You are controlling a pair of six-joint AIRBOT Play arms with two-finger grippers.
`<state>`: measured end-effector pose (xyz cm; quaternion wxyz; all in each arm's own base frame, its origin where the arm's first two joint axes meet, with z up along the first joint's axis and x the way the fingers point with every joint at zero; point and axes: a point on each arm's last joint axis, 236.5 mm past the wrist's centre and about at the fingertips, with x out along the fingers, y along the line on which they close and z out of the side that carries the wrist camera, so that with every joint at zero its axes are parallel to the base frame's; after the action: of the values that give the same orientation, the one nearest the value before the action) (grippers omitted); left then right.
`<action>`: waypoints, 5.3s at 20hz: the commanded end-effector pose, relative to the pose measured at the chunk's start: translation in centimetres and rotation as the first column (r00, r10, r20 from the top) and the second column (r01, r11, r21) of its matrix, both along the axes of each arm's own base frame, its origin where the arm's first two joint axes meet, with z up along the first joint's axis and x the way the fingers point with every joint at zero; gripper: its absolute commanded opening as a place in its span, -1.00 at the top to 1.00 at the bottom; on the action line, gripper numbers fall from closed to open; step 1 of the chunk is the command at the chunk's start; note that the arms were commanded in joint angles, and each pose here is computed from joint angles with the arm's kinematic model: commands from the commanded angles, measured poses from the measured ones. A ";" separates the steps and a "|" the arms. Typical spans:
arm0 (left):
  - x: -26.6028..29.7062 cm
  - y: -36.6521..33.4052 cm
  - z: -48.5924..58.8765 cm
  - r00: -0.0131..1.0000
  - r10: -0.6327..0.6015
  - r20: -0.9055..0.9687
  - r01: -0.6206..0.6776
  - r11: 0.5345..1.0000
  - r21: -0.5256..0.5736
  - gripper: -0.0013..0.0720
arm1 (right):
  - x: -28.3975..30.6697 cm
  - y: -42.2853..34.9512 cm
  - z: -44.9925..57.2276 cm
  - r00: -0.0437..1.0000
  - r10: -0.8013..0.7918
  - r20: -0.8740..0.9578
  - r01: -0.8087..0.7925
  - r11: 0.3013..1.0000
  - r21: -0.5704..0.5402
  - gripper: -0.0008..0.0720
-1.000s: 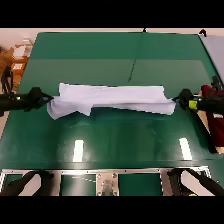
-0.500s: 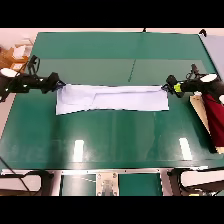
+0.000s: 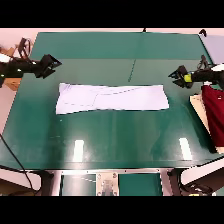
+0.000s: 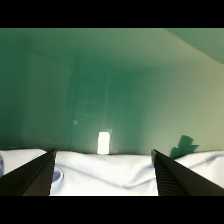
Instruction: Fold the shirts.
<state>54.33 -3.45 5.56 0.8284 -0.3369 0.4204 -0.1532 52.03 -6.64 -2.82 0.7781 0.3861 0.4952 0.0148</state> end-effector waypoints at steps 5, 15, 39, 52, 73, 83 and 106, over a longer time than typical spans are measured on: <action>-2.4 -2.3 2.0 0.989 -0.132 -0.060 0.128 0.990 -0.061 0.88 | -8.1 1.5 -6.1 0.927 0.314 -0.203 -0.299 0.949 0.100 -0.38; -4.0 -14.1 1.5 0.938 -0.347 -0.023 0.347 0.938 -0.011 0.88 | -6.8 6.9 -6.3 0.853 0.494 -0.169 -0.480 0.869 0.117 0.94; -9.9 -38.5 -4.0 0.731 -0.678 -0.079 0.658 0.730 -0.184 0.88 | -11.4 15.9 24.2 0.665 0.696 0.271 -0.685 0.713 -0.151 0.94; -3.5 -6.4 9.2 0.929 -0.367 -0.056 0.360 0.927 -0.106 0.88 | -10.8 52.6 5.0 0.631 0.686 0.362 -0.734 0.679 -0.007 0.56; -3.2 -4.7 8.8 0.934 -0.353 -0.046 0.350 0.934 -0.068 0.88 | -10.9 22.8 -7.6 0.869 0.459 -0.185 -0.428 0.885 0.183 -0.53; -3.3 -4.8 8.8 0.934 -0.355 -0.048 0.351 0.934 -0.069 0.88 | -4.7 27.5 7.1 0.858 0.470 0.206 -0.511 0.823 0.247 0.94; -2.6 -2.1 0.2 0.937 -0.203 -0.285 0.325 0.807 0.492 0.88 | -24.7 -25.4 23.0 0.806 -0.549 0.219 0.574 0.816 -0.065 0.94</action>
<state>52.01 -4.19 6.12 0.8128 -0.0463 0.5736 -0.0905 31.47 -29.82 21.07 0.8314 0.4582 0.2767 -0.1492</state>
